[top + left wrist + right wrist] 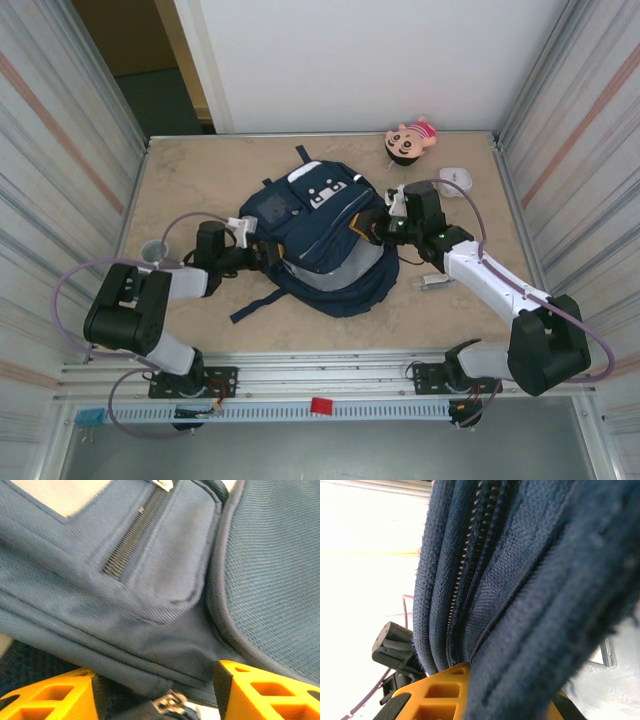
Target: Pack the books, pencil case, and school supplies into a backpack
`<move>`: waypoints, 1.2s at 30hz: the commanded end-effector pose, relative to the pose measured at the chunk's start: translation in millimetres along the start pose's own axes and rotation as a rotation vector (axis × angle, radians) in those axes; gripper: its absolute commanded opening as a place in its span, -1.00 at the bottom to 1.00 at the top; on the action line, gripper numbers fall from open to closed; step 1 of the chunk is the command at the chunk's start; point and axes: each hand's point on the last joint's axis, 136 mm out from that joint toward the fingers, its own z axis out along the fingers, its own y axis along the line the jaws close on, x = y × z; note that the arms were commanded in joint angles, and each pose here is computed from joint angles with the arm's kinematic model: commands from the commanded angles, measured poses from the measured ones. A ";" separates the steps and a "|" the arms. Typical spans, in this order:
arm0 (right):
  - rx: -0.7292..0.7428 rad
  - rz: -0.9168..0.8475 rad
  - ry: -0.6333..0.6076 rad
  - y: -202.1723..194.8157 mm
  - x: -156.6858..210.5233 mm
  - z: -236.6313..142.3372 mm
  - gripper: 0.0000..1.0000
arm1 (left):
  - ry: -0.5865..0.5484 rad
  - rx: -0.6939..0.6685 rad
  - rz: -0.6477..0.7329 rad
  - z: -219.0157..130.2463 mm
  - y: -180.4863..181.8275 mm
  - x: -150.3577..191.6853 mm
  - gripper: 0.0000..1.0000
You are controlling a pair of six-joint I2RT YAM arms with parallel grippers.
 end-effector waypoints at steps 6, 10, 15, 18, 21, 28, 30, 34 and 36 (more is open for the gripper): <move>-0.068 -0.056 -0.014 24.1 -10.0 -1.8 -0.89 | 0.017 0.043 0.051 -3.5 -14.8 6.4 0.01; -0.073 -0.059 -0.017 25.8 -11.5 -1.9 -0.90 | 0.038 0.035 0.070 -0.2 -14.1 13.3 0.02; -0.071 -0.058 -0.015 24.4 -10.5 -1.7 -0.90 | 0.035 0.042 0.076 2.4 -12.7 14.0 -0.05; -0.068 -0.056 -0.016 23.3 -10.6 -1.7 -0.91 | 0.032 0.060 0.079 2.6 -16.4 14.0 -0.35; -0.068 -0.056 -0.017 23.4 -10.7 -1.7 -0.91 | 0.028 0.080 0.089 0.1 -23.3 14.9 -0.48; -0.067 -0.056 -0.019 23.6 -10.8 -1.8 -0.92 | 0.001 0.074 0.119 -9.8 -33.3 10.4 -0.80; -0.067 -0.054 -0.023 23.6 -11.7 -1.9 -0.92 | -0.007 0.075 0.124 -12.7 -35.9 8.7 -0.86; -0.076 -0.051 -0.024 25.5 -12.4 -1.4 -0.92 | -0.014 0.073 0.130 -16.7 -39.1 8.9 -0.89; -0.075 -0.048 -0.020 24.4 -11.9 -0.2 -0.92 | -0.009 0.052 0.125 -16.9 -35.2 11.1 -0.88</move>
